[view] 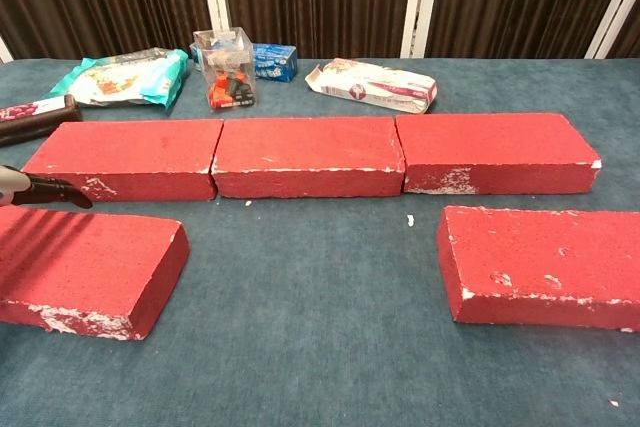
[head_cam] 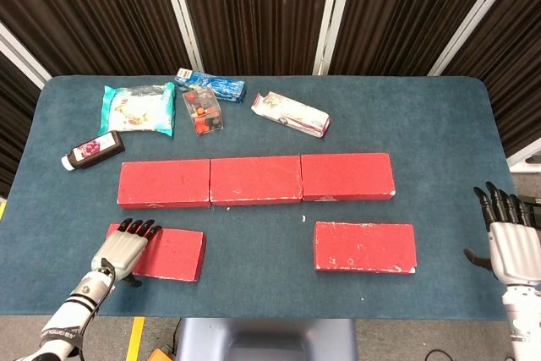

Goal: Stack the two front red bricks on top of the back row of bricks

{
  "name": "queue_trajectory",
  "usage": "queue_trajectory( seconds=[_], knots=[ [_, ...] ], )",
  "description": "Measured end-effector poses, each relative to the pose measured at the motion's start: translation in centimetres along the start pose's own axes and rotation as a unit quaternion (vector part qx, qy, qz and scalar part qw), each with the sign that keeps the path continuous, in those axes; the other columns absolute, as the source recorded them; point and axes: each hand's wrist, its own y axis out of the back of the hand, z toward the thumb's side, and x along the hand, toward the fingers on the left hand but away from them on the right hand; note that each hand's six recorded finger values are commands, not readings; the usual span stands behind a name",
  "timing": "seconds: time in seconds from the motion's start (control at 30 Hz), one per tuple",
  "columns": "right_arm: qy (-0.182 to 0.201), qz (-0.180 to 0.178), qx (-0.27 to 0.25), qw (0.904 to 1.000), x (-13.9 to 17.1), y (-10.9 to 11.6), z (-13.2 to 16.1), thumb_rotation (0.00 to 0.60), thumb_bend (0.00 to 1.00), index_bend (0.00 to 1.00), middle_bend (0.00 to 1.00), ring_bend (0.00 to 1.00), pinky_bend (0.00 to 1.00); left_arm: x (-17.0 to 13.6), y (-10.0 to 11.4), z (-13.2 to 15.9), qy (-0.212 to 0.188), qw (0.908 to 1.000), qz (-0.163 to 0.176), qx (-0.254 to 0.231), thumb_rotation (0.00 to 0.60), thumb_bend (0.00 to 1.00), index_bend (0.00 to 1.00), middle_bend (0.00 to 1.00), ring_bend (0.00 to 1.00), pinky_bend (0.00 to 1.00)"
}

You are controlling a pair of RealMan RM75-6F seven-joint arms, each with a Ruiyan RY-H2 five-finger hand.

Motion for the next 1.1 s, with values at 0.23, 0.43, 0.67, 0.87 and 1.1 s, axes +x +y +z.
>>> queue_trajectory(
  seconds=[0.23,0.43,0.67,0.87,1.1],
  knots=[
    [-0.001,0.001,0.0,1.0,0.0,-0.1,0.0,0.6,0.0,0.07,0.0,0.0,0.0,0.5,0.2,0.4,-0.002,1.0,-0.001,-0.001,0.6,0.0,0.0,0.0,0.0,0.0],
    [-0.001,0.002,0.001,1.0,0.0,-0.1,0.1,0.6,0.0,0.07,0.0,0.0,0.0,0.9,0.0,0.6,0.0,1.0,-0.006,0.0,0.6,0.0,0.0,0.0,0.0,0.0],
    [-0.001,0.002,0.001,1.0,0.0,-0.1,0.1,0.6,0.0,0.07,0.0,0.0,0.0,1.3,0.1,0.7,0.003,1.0,-0.005,-0.005,0.6,0.0,0.0,0.0,0.0,0.0],
    [0.0,0.006,0.001,1.0,0.0,-0.2,0.2,0.6,0.0,0.07,0.0,0.0,0.0,1.4,-0.1,0.7,0.003,1.0,-0.008,-0.001,0.6,0.0,0.0,0.0,0.0,0.0],
    [-0.002,0.007,0.001,1.0,-0.1,-0.3,0.2,0.6,0.0,0.07,0.0,0.0,0.0,1.6,-0.2,0.3,0.008,0.9999,-0.006,-0.001,0.6,0.0,0.0,0.0,0.0,0.01]
  ],
)
